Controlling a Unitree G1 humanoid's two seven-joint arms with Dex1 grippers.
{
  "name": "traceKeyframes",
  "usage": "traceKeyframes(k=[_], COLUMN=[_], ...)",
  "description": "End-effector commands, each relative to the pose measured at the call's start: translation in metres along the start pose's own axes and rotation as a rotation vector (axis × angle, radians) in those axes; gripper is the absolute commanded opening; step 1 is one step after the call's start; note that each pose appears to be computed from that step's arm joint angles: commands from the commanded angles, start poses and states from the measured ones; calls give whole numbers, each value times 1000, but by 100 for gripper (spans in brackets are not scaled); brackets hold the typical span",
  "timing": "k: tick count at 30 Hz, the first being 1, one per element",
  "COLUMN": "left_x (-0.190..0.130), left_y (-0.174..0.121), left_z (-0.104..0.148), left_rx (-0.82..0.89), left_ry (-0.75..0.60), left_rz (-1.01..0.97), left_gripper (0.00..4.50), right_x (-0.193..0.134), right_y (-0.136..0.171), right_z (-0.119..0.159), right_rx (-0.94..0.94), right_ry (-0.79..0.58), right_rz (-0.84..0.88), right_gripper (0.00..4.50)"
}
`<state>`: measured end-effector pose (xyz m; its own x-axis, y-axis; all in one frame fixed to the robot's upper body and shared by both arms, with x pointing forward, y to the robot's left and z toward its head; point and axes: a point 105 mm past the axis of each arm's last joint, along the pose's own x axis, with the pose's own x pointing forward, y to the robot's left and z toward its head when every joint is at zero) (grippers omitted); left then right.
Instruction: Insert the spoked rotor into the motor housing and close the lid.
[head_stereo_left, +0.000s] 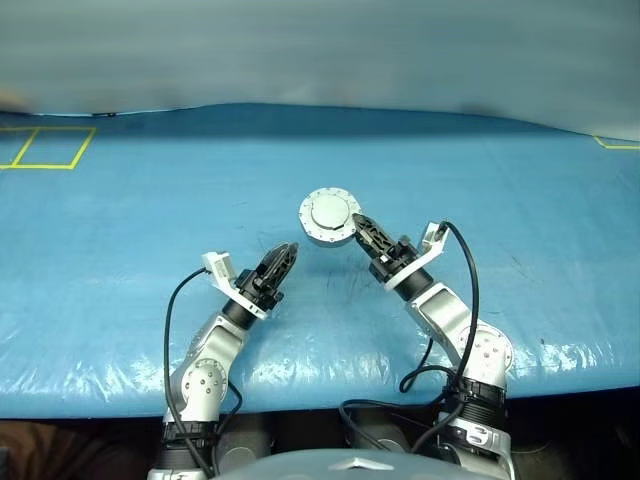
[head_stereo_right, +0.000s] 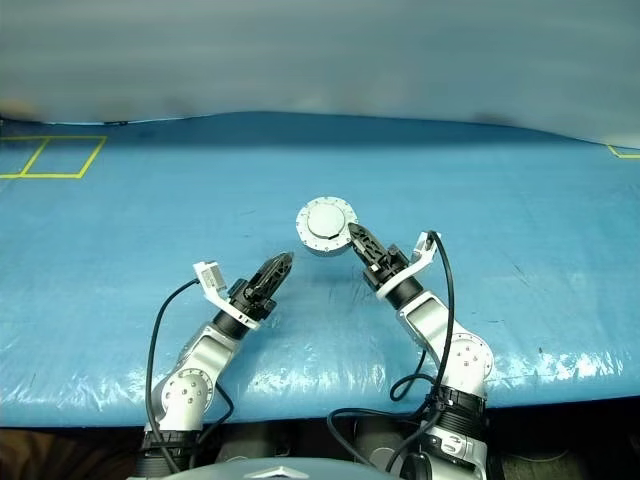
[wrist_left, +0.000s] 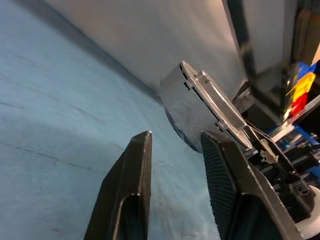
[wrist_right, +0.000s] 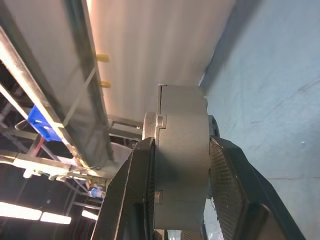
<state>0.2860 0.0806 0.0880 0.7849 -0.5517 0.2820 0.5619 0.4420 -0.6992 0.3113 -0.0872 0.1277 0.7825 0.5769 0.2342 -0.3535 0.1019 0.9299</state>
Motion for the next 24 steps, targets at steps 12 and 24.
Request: traceKeyframes(k=[12, 24], left_x=[10, 23], left_y=[-33, -28], left_z=[12, 8], left_rx=[-303, -264], left_ry=[-86, -113], left_rz=[-184, -167], left_gripper=[387, 387], right_x=[4, 0], right_y=[28, 42], right_z=[-26, -47], right_rx=[29, 43], right_ry=[124, 225], right_rz=[114, 182], right_gripper=[120, 120])
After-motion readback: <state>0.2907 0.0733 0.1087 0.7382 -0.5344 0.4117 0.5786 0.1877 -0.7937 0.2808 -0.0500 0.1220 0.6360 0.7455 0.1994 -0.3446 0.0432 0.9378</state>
